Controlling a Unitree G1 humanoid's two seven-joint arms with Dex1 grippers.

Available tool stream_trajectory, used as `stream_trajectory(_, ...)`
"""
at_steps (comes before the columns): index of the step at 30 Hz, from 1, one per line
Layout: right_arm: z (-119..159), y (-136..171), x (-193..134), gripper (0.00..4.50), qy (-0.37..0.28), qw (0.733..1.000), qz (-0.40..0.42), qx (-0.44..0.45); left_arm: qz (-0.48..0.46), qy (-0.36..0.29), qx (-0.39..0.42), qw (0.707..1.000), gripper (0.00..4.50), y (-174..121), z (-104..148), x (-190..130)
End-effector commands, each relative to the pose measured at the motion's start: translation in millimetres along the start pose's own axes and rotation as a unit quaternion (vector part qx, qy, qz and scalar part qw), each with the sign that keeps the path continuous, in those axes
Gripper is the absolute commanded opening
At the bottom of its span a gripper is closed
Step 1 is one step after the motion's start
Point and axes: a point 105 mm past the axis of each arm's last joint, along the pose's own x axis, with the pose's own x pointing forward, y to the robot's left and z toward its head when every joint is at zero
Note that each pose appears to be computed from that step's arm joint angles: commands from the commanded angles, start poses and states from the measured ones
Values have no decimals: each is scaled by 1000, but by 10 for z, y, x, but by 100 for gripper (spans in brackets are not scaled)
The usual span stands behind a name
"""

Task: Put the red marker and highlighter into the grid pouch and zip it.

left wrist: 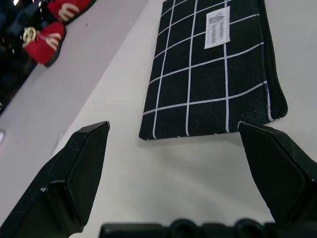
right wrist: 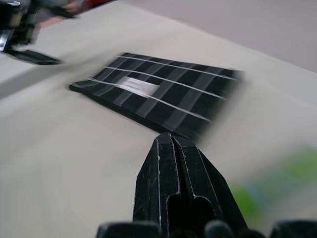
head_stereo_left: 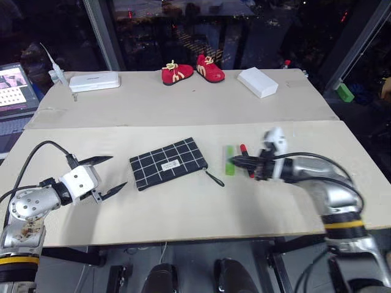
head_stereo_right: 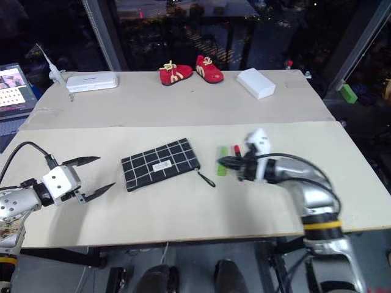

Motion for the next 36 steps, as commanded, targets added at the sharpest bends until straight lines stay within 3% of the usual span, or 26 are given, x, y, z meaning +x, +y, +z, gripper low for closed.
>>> stream_trajectory(1, 64, -111, 253, 3, 25, 997, -49, -47, -20, 0, 76, 997, 450, 1, -7, 33)
stream_trajectory(7, -16, -229, 635, 3, 77, 992, -80, -56, -27, -30, 87, 995, 450, -82, -16, 190)
stream_trajectory(15, -290, -281, 666, 3, 162, 973, -60, -150, -31, -47, 87, 995, 450, -159, -35, 262)
stream_trajectory(27, -252, -229, 677, 3, 148, 977, -35, -150, -77, -109, 122, 983, 450, -432, 72, 652)
stream_trajectory(36, -315, -222, 606, 3, 150, 978, -38, -137, -97, -118, 133, 979, 450, -396, 108, 877)
